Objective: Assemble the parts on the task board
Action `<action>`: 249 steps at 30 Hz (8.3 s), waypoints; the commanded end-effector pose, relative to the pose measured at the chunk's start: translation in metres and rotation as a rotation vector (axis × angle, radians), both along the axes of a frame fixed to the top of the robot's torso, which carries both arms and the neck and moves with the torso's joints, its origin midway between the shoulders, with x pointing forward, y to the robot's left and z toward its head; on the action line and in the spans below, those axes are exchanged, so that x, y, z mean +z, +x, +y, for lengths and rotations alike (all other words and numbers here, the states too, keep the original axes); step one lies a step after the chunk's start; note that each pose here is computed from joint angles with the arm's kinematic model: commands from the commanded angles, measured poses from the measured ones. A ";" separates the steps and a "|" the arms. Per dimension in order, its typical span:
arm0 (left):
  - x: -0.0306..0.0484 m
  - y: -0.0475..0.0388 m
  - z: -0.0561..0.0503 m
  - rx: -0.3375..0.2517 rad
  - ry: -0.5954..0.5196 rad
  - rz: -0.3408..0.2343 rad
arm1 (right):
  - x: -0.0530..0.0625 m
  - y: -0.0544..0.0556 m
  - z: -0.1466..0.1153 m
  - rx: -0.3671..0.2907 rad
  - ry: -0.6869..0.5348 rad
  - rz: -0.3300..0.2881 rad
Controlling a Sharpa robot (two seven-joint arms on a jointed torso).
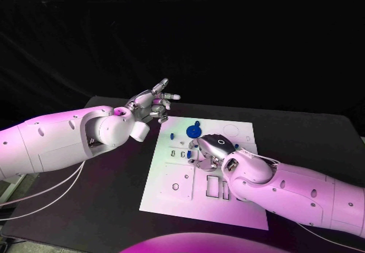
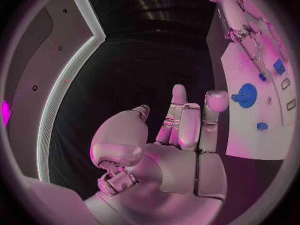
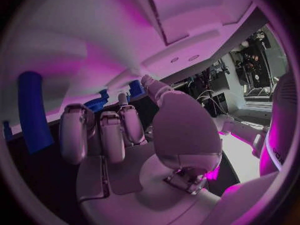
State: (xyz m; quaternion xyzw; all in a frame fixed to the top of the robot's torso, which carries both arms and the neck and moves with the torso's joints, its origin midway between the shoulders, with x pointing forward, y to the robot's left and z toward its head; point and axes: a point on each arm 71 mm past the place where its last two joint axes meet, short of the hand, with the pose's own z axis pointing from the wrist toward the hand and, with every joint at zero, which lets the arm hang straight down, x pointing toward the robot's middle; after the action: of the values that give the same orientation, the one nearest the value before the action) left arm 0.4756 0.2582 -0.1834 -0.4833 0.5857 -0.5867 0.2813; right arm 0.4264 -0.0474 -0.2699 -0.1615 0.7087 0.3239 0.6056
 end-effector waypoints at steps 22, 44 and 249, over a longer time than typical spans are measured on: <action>-0.0158 0.0055 -0.001 -0.143 0.517 -0.035 | 0.083 0.025 -0.104 -0.220 0.466 0.296; -0.0120 0.0225 -0.063 -0.474 1.256 -0.049 | 0.098 0.053 -0.189 -0.461 0.565 0.296; -0.0683 -0.0127 -0.075 -0.456 1.380 -0.111 | 0.080 0.061 -0.186 -0.425 0.721 0.412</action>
State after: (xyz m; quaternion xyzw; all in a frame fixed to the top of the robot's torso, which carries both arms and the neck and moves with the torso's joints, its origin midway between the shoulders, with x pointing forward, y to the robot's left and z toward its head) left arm 0.4632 0.1857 -0.2522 -0.0470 0.8945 -0.1525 0.4176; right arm 0.4881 -0.2353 -0.1899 0.2835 0.6706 0.4387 0.5268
